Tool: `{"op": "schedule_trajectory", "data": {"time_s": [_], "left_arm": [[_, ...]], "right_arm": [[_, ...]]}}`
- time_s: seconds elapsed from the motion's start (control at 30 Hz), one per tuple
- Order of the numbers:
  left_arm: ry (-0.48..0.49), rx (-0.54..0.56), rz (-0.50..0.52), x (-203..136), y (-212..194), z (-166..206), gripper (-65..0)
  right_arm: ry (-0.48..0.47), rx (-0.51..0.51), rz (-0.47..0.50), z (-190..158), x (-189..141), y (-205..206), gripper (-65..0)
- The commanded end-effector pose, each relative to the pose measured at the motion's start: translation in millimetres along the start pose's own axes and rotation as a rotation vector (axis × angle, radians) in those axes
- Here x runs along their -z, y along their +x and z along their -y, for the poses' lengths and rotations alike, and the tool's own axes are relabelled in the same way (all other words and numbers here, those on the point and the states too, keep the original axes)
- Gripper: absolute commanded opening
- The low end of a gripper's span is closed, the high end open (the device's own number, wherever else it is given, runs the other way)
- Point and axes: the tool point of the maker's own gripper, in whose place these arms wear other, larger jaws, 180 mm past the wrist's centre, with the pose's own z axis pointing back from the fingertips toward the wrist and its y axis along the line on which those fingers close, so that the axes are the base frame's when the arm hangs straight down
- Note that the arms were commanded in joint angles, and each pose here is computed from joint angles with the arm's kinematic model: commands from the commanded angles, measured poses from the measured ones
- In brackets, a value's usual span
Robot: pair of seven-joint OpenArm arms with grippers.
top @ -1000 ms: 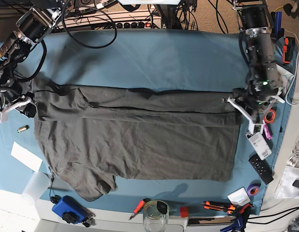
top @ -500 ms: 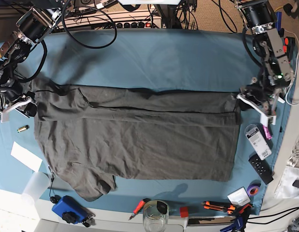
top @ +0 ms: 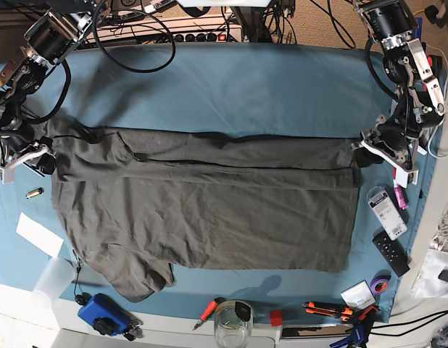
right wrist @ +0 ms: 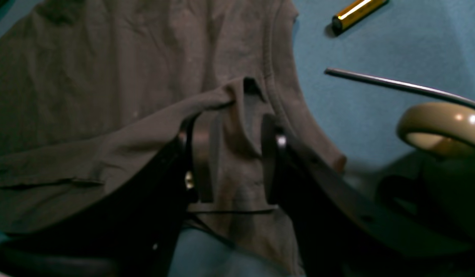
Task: Fold the T-shirt properly
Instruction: 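Lower the folded edge onto the shirt body and release both grippers, then regrasp the folded edge with both grippers at the shirt's sides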
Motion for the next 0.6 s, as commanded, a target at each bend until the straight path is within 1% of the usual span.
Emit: {"op": "schedule_trajectory", "data": {"time_s": [0.0, 0.1, 0.3, 0.4, 0.47, 0.57], "left_arm": [[-0.012, 0.006, 0.03, -3.9, 8.5, 1.8, -43.2], [-0.042, -0.014, 0.016, -5.0, -0.5, 5.4, -43.2], [-0.05, -0.018, 0.015, -4.6, -0.8, 7.3, -43.2], [-0.066, -0.025, 0.022, -4.8, 0.4, 10.3, -43.2], [-0.086, -0.01, 0.036, -4.7, 2.5, 14.3, -43.2], [-0.08, -0.009, 0.06, -4.1, 7.0, 13.5, -43.2]], "right_arm": [[-0.001, -0.024, 0.055, 1.3, -6.6, 20.8, -46.1], [-0.003, -0.02, 0.052, 1.6, -6.5, 20.3, -46.1], [-0.004, -0.019, 0.049, 1.7, -6.4, 19.9, -46.1], [-0.003, -0.018, 0.049, 1.6, -6.4, 19.8, -46.1], [-0.004, -0.019, 0.049, 1.7, -6.4, 19.8, -46.1], [-0.003, -0.018, 0.049, 1.6, -6.4, 19.8, -46.1]]}}
